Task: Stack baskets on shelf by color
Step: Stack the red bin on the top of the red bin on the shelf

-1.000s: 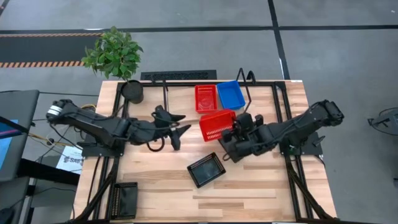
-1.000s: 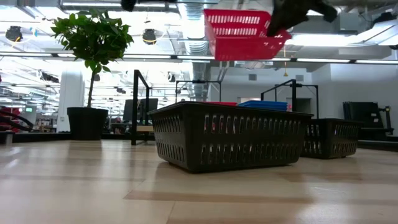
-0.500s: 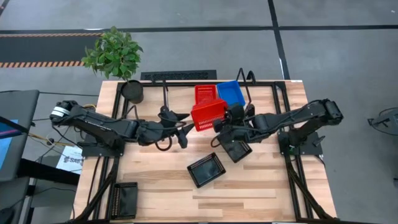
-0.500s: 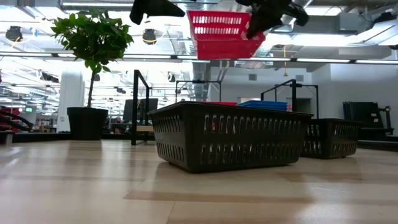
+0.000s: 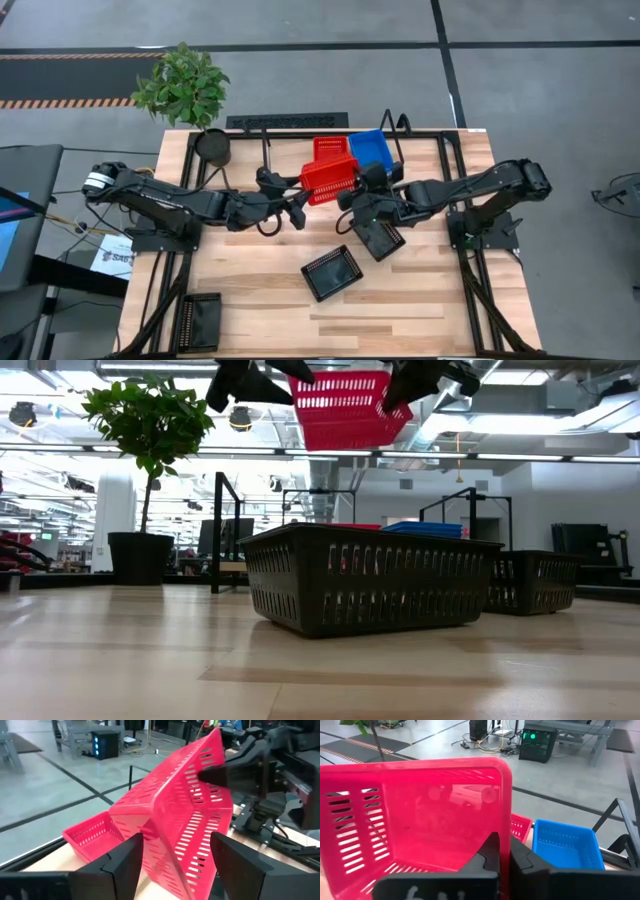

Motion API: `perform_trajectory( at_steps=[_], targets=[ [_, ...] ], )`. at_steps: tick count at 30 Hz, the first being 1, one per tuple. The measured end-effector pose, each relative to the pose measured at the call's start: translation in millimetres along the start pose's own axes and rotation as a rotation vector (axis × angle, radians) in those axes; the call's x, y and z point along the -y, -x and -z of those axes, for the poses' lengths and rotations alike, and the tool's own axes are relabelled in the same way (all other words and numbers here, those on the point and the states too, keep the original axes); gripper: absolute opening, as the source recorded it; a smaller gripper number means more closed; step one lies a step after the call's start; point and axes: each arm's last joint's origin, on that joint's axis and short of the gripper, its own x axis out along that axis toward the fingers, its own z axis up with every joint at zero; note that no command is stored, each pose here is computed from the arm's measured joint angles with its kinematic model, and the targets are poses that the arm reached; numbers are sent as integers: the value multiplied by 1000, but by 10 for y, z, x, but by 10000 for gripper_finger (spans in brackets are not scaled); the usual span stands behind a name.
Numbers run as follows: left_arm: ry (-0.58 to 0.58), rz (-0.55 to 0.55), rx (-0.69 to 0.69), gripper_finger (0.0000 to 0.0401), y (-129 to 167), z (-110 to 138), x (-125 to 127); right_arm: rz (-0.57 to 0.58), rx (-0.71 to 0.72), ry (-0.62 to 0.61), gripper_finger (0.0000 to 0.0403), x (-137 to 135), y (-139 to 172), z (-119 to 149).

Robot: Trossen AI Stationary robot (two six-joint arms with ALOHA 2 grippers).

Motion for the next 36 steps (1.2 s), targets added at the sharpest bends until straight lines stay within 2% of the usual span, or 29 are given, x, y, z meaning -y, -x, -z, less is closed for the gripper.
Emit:
perform_trajectory(
  at_steps=[3, 6, 15, 19, 23, 30, 36],
  targets=[
    [17, -12, -14, 206, 0, 19, -10, -1, 0, 0, 17, -3, 2, 1],
    [27, -43, -20, 174, 0, 35, -27, -8, 3, -12, 21, -12, 2, -8],
    [38, -98, -21, 16, -35, 39, -86, -14, 10, -16, 21, -25, 8, -14],
    [18, -107, -21, 9, -49, 34, -103, -12, 7, 5, 29, -21, 8, -9],
    [-28, -114, -16, 3, -56, -17, -117, -13, 4, 53, 57, -18, 8, -6],
    [-167, -121, -5, 0, -140, -318, -195, -46, -26, 113, 149, -16, 109, 34],
    [-342, -32, -86, 0, -281, -682, -435, -89, -33, 140, 212, 33, 371, 62]
  ],
)
